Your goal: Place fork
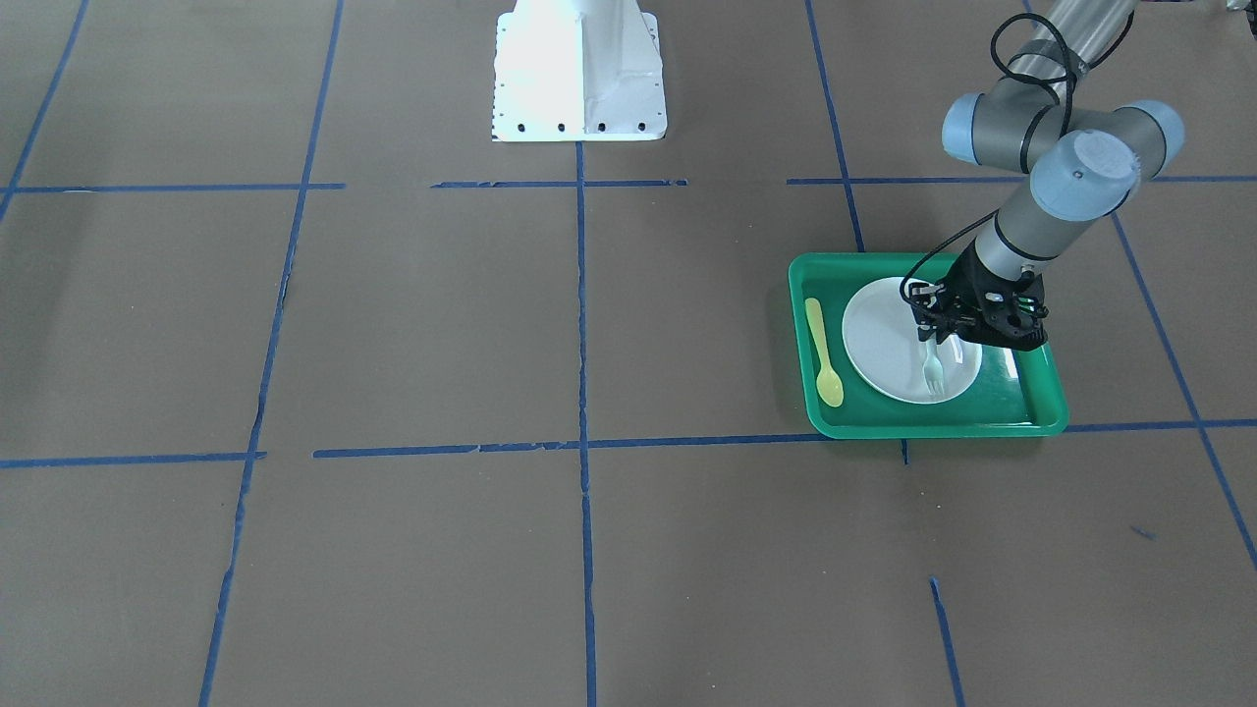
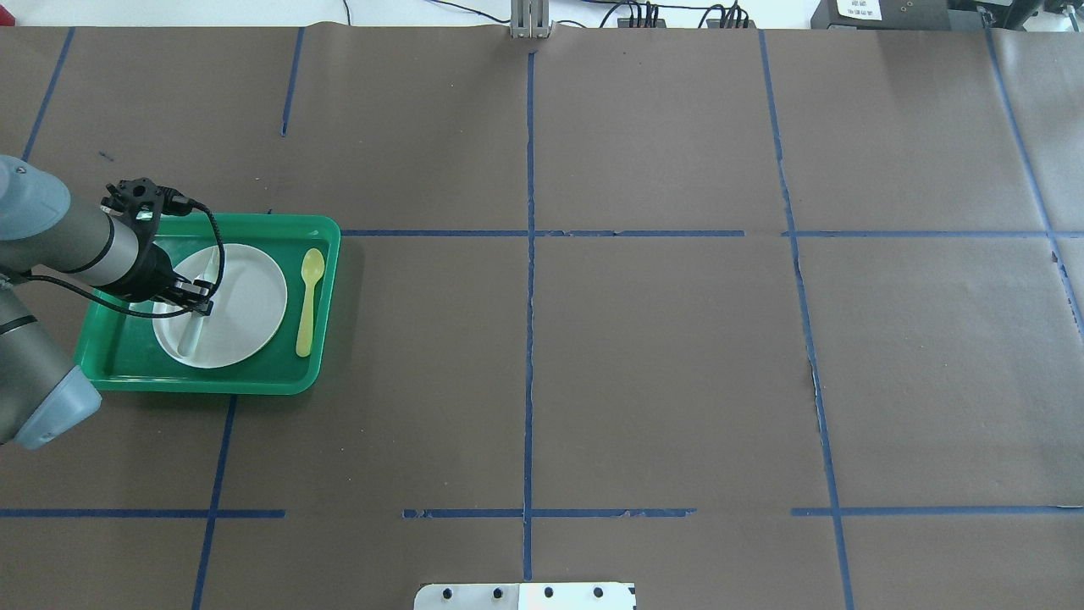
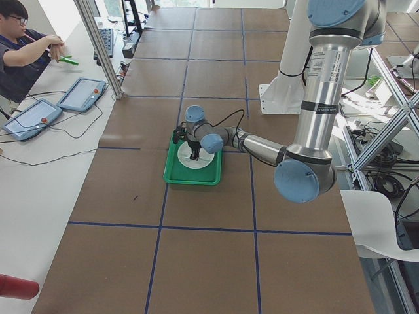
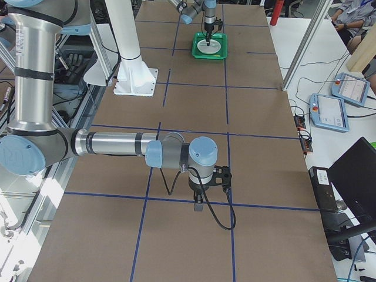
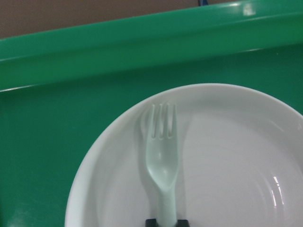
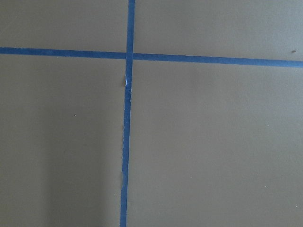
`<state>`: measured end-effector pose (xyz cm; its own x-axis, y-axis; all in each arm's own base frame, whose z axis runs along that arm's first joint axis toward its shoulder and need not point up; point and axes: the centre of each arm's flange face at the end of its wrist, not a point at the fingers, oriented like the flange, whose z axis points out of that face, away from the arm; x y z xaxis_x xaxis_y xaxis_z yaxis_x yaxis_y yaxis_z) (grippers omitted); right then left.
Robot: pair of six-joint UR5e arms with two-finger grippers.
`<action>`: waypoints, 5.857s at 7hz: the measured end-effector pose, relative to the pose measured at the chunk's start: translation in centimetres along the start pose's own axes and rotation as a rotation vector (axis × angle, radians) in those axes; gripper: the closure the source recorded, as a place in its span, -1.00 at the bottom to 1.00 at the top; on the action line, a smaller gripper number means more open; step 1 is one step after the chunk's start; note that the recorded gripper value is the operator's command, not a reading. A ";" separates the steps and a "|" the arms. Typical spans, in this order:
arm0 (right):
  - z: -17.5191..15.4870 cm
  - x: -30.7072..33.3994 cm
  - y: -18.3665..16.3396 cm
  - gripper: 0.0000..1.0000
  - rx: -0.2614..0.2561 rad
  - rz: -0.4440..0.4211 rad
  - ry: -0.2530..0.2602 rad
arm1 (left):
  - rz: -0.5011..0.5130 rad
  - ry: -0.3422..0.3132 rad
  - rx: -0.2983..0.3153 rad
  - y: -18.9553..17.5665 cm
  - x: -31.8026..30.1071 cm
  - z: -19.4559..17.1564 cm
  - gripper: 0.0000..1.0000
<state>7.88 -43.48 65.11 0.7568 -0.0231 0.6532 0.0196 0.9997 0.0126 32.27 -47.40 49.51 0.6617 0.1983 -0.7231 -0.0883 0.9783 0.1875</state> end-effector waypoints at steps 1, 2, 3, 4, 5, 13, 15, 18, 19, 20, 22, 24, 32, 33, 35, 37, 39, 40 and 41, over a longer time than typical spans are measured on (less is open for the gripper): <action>0.0 0.0 0.0 -1.00 0.000 0.000 0.000 | -0.009 -0.005 0.005 0.8 -0.4 -2.1 1.00; 0.0 0.0 0.0 -1.00 0.000 0.000 0.000 | -0.032 -0.015 0.010 1.2 -1.2 -4.1 1.00; 0.0 0.0 0.0 -1.00 0.000 0.000 0.000 | -0.065 -0.022 0.002 1.5 -2.6 -4.9 1.00; 0.0 0.0 0.0 -1.00 0.000 0.000 0.000 | -0.097 -0.028 -0.024 2.0 -4.2 -4.4 1.00; 0.0 0.0 0.0 -1.00 0.000 0.000 0.000 | -0.121 -0.041 -0.047 2.3 -5.6 -3.3 1.00; 0.0 0.0 0.0 -1.00 0.000 -0.001 0.000 | -0.159 -0.052 -0.072 2.2 -8.0 0.5 -0.98; 0.0 0.0 0.0 -1.00 0.000 0.000 0.000 | -0.145 -0.026 -0.022 1.7 -7.6 -2.0 -1.00; 0.0 0.0 0.0 -1.00 0.000 0.000 0.000 | -0.166 -0.006 0.106 -0.2 -7.9 -10.4 -1.00; 0.0 0.0 0.0 -1.00 0.000 0.000 0.000 | -0.124 -0.006 0.137 -0.6 -8.2 -12.1 -1.00; 0.0 0.0 0.0 -1.00 0.000 0.000 0.000 | -0.044 -0.023 0.167 -1.2 -9.9 -13.8 -1.00; 0.0 0.0 0.0 -1.00 0.000 0.000 0.000 | -0.037 -0.042 0.164 -1.5 -17.8 -17.6 -1.00; 0.0 0.0 0.0 -1.00 0.000 0.000 0.000 | -0.040 -0.107 0.074 0.0 -28.5 -20.2 -1.00; 0.0 0.0 0.0 -1.00 0.000 -0.001 0.000 | -0.085 -0.040 -0.100 7.1 -37.5 -18.4 -1.00; 0.0 0.0 0.0 -1.00 0.000 -0.001 0.000 | -0.093 -0.024 -0.103 7.2 -37.7 -18.1 -1.00; 0.0 0.0 0.0 -1.00 0.000 -0.001 0.000 | -0.098 -0.018 -0.105 7.3 -37.8 -17.9 -1.00; 0.0 0.0 0.0 -1.00 0.000 -0.001 0.000 | -0.097 -0.018 -0.104 7.3 -37.8 -17.9 -1.00; 0.0 0.0 0.0 -1.00 0.000 0.000 0.000 | -0.093 -0.019 -0.103 7.2 -37.7 -17.9 -1.00; 0.0 0.0 0.0 -1.00 0.000 0.000 0.000 | -0.092 -0.019 -0.102 7.2 -37.8 -17.9 -1.00; 0.0 0.0 0.0 -1.00 0.000 -0.001 0.000 | -0.090 -0.020 -0.102 7.2 -37.7 -17.9 -1.00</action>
<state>7.88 -43.48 65.11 0.7568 -0.0238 0.6532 0.0201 0.9997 0.0131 -6.69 -46.79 66.23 0.6848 0.1090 -0.7205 -0.1020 0.9933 0.0533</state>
